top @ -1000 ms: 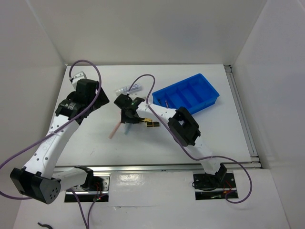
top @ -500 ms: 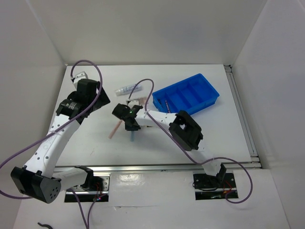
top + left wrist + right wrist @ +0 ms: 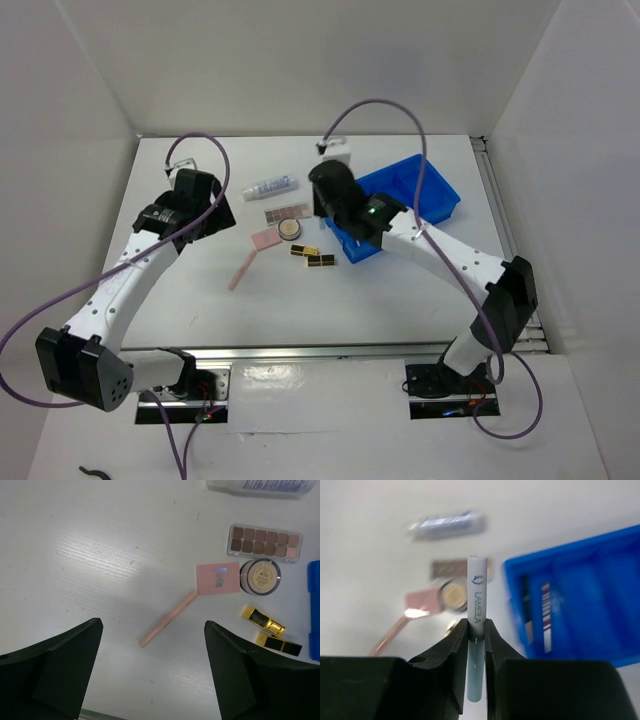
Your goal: Organize the makeup
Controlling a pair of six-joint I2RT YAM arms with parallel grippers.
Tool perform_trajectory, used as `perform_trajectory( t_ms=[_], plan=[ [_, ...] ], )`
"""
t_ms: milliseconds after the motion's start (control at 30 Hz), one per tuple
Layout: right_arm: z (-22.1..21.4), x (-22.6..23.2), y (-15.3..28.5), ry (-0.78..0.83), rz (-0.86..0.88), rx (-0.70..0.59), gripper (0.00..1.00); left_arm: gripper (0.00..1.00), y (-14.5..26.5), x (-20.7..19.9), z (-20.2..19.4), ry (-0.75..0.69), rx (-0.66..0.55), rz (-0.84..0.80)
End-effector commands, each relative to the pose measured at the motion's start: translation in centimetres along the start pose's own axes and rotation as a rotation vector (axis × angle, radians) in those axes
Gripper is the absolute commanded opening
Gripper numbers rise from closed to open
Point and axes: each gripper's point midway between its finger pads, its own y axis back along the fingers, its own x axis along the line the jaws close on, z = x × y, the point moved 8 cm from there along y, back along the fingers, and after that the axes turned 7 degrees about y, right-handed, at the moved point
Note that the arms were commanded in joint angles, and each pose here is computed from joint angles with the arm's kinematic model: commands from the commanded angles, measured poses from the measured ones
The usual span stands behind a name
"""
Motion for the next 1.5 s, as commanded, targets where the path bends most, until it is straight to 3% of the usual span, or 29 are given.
perform_trajectory(
  t_ms=[0,100,300,600,767,867,967,1200,1467],
  plan=[
    [1.5,-5.0,-2.8,0.163,-0.171,-0.084,0.01,0.97,-1.4,0.0,-0.2,-0.062,0.011,0.017],
    [1.2,-7.6,-5.2,0.225,-0.257,-0.048,0.01,0.97,-2.1,0.0,-0.5,-0.093,0.042,0.057],
    [-0.9,-10.5,-9.1,0.249,-0.266,0.042,0.01,0.97,-3.5,0.3,-1.7,-0.151,0.112,0.083],
    [-4.6,-11.3,-11.1,0.262,-0.21,0.153,0.06,0.95,-6.3,-0.1,-5.2,-0.196,0.307,0.045],
    [-5.6,-11.1,-11.1,0.248,-0.181,0.182,0.2,0.98,-7.0,-0.2,-6.2,-0.214,0.335,0.034],
    [-5.1,-10.9,-10.7,0.23,-0.161,0.164,0.5,0.95,-7.6,-0.1,-7.2,-0.253,0.366,0.032],
    [-4.2,-10.9,-10.1,0.228,-0.16,0.155,0.65,0.89,-8.0,-0.5,-7.7,-0.272,0.384,0.023],
    [-0.2,-11.9,-6.9,0.12,-0.226,0.064,0.65,0.76,-10.0,-0.8,-10.1,-0.297,0.449,0.062],
    [2.3,-12.6,-2.7,0.021,-0.199,-0.027,0.62,0.75,-12.5,-1.4,-11.0,-0.29,0.461,0.149]
  ],
)
